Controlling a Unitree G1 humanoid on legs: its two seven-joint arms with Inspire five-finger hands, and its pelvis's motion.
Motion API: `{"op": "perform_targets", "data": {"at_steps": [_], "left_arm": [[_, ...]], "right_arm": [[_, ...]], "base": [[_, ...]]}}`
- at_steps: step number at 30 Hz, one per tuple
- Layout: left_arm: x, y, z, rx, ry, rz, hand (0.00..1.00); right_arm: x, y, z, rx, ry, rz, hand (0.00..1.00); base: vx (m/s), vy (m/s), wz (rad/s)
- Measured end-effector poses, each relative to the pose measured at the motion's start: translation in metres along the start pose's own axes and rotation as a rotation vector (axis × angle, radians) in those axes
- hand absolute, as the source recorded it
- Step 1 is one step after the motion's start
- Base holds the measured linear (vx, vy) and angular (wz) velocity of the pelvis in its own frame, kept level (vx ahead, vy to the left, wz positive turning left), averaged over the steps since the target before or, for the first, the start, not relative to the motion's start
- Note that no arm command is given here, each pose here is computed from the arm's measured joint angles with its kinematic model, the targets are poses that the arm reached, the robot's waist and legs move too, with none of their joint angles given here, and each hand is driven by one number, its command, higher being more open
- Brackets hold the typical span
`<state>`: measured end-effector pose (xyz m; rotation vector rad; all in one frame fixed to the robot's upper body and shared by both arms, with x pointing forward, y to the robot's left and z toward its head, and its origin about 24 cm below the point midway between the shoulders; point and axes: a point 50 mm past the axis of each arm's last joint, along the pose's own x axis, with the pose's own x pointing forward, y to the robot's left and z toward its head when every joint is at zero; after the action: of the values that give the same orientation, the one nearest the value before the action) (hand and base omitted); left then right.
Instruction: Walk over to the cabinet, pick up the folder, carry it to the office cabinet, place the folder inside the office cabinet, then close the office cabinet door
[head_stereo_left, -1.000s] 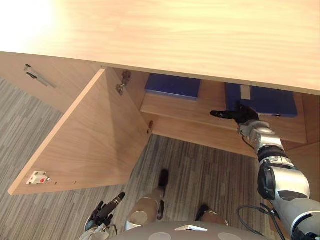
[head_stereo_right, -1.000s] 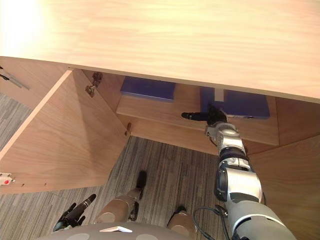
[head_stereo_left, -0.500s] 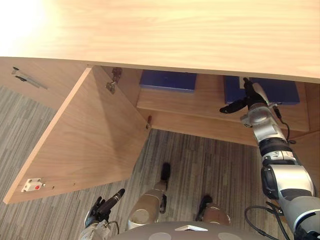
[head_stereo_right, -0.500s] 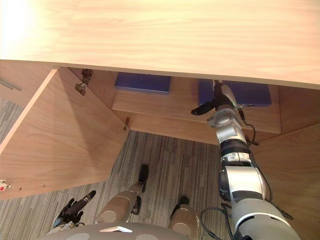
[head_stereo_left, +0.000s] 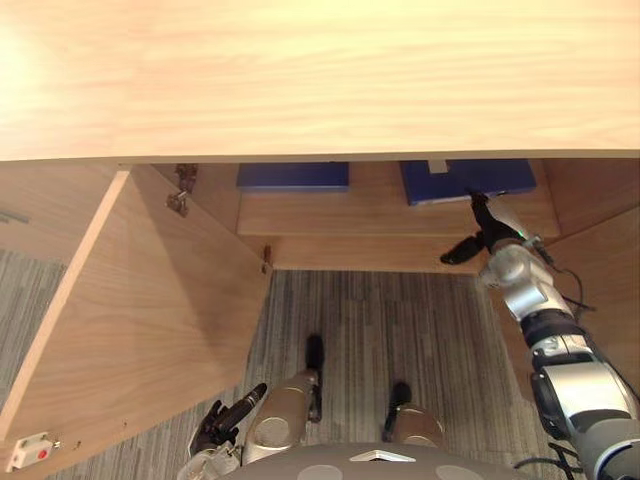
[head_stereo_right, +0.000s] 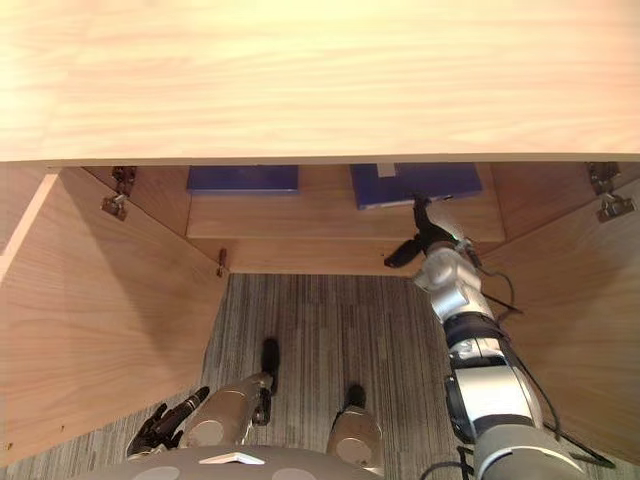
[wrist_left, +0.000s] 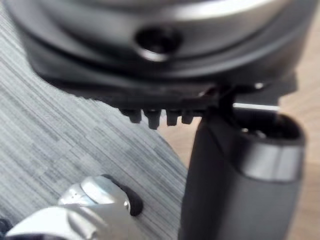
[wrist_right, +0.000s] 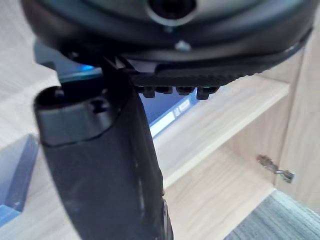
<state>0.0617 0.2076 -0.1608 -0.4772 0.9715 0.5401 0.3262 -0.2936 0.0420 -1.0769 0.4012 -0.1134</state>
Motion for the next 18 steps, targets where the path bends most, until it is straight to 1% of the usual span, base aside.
{"op": "perform_targets", "data": {"at_steps": [2,7,10,13,14,18], "left_arm": [[-0.001,0.007,-0.005,0.016,0.029,0.021,1.00],[-0.001,0.017,0.001,0.071,0.020,0.036,1.00],[-0.001,0.020,0.002,0.073,0.020,0.047,1.00],[-0.002,0.031,0.008,0.086,0.005,0.073,1.00],[-0.003,0.029,0.003,0.080,0.020,0.073,1.00],[-0.006,0.025,-0.013,0.089,0.072,0.059,1.00]], "right_arm": [[-0.004,0.007,-0.009,0.000,0.024,0.021,1.00],[-0.004,0.006,-0.004,0.002,-0.014,0.013,1.00],[-0.005,0.010,-0.007,0.012,-0.016,0.026,1.00],[-0.010,0.019,-0.029,0.063,0.070,0.051,1.00],[-0.012,0.021,-0.039,0.079,0.116,0.054,1.00],[-0.018,0.029,-0.052,0.077,0.160,0.076,1.00]], "base": [[0.07,0.171,0.07],[0.08,0.048,0.00],[0.08,-0.105,0.02],[0.08,-0.177,0.28],[0.08,-0.182,0.21],[0.09,-0.156,0.06]]}}
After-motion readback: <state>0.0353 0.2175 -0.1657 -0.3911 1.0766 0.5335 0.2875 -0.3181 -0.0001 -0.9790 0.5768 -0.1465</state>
